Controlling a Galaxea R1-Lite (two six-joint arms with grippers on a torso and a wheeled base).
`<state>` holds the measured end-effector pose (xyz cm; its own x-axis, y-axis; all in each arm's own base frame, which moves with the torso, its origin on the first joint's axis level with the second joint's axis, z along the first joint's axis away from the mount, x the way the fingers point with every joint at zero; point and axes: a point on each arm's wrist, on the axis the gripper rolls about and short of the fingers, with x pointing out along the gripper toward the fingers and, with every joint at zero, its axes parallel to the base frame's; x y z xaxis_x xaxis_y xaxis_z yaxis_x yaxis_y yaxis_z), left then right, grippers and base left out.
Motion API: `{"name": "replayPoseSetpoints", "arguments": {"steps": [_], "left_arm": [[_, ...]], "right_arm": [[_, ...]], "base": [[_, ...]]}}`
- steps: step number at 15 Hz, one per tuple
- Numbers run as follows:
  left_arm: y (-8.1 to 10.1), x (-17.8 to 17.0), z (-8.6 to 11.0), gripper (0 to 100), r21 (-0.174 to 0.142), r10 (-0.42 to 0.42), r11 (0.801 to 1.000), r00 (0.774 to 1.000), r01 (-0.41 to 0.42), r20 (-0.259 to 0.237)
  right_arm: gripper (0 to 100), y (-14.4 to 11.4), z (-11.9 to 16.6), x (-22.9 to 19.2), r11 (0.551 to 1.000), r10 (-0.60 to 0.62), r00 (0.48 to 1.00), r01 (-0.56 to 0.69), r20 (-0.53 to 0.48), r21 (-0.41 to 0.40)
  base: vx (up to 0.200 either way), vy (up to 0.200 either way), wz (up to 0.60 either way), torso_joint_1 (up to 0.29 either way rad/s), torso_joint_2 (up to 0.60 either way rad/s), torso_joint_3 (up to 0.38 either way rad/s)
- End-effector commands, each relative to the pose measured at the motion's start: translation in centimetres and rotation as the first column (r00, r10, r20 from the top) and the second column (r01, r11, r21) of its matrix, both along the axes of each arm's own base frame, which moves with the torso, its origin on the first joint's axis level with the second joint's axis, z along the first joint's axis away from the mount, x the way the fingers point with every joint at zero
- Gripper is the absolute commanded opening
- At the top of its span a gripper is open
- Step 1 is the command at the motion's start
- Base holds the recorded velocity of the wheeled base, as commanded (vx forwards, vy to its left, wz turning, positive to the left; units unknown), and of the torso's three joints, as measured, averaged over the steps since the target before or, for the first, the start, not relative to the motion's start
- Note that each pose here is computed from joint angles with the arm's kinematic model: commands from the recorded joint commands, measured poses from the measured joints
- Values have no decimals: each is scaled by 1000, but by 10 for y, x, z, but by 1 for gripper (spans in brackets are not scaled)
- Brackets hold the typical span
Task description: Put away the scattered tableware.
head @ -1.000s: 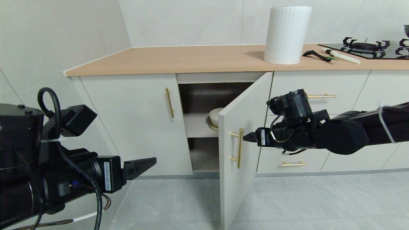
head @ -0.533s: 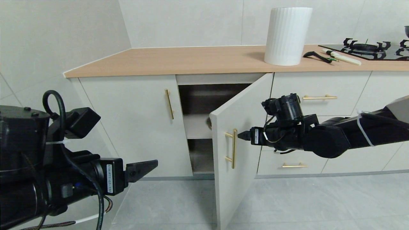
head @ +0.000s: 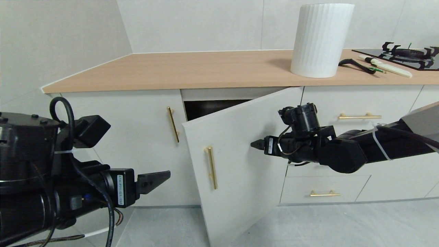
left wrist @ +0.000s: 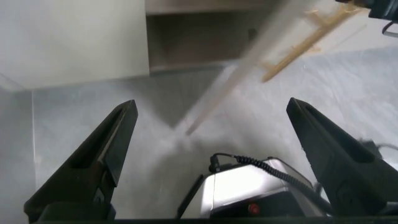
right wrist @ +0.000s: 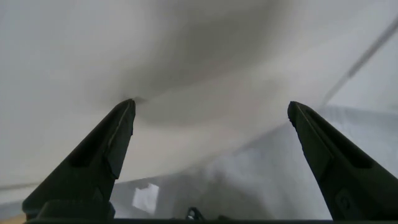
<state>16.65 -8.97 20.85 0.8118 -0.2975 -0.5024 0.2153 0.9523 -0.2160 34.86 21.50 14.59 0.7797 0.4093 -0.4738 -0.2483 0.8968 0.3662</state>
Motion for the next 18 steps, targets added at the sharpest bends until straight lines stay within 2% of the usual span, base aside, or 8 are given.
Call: {"name": "replayPoseSetpoints", "arguments": {"steps": [1,4,6,8,14,18], "left_arm": [[0,0,-1,100,3,0,1000,1000,0,-4],[0,0,-3,100,5,-1,1000,1000,1,-10],[-1,2,-5,100,10,-1,1000,1000,1,-18],[-1,2,-5,100,11,-1,1000,1000,1,-21],[-1,2,-5,100,13,-2,1000,1000,2,-22],[-1,2,-5,100,13,-2,1000,1000,2,-22]], "right_arm": [[100,6,-2,-2,1000,10,1000,-10,-4,10],[100,9,-4,1,1000,6,1000,-6,-6,17],[100,20,2,9,991,-43,999,47,-27,128],[100,25,3,18,980,-90,995,94,-32,174],[100,34,-8,49,945,-274,962,266,16,190],[100,32,-15,64,922,-349,937,336,36,192]], "base": [[0,0,0,0,0,0],[0,0,0,0,0,0],[0,0,0,0,0,0],[0,0,0,0,0,0],[0,0,0,0,0,0],[0,0,0,0,0,0]]}}
